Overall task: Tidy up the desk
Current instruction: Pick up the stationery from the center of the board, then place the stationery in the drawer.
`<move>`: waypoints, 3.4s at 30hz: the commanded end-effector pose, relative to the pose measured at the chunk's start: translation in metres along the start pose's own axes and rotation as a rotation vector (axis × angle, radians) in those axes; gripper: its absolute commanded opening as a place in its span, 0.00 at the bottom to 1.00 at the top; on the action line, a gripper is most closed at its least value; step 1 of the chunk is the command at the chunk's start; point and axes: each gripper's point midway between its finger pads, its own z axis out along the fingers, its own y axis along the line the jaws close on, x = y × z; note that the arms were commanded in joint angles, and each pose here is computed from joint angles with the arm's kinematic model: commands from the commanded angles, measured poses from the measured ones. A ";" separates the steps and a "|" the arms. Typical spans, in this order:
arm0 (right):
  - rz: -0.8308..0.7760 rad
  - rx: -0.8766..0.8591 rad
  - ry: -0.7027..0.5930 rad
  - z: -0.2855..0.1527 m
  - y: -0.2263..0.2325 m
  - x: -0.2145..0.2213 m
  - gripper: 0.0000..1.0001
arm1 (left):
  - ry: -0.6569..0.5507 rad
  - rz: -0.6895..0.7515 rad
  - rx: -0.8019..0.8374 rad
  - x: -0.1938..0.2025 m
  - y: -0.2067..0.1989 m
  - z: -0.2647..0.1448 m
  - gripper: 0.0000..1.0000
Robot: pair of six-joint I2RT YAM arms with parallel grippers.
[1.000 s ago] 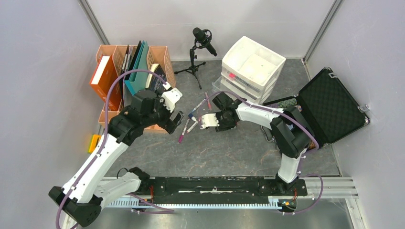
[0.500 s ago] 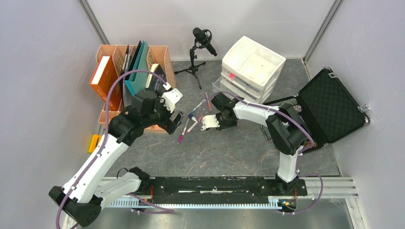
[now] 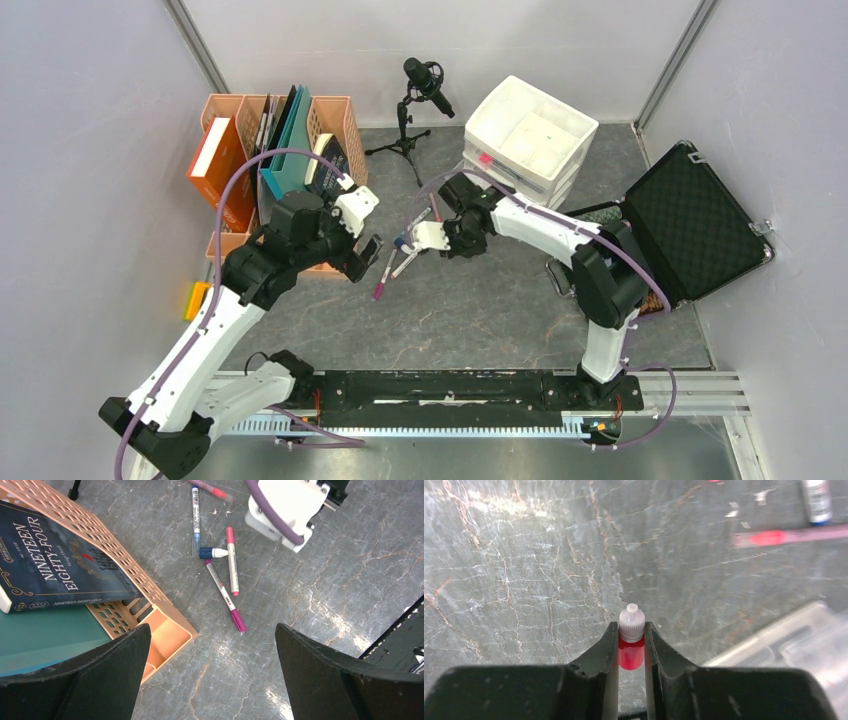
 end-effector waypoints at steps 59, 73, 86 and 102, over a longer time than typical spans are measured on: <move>0.481 0.502 -0.268 -0.183 -0.086 0.019 0.55 | 0.034 0.765 0.300 0.028 -0.004 0.146 1.00; 0.478 0.511 -0.280 -0.187 -0.050 0.027 0.54 | 0.184 0.960 0.548 0.054 -0.006 0.206 0.88; 0.481 0.505 -0.279 -0.186 -0.041 0.029 0.53 | 0.224 1.150 0.659 0.085 -0.010 0.216 0.80; 0.481 0.496 -0.271 -0.181 -0.038 0.031 0.52 | 0.289 1.177 0.690 0.098 -0.014 0.233 0.66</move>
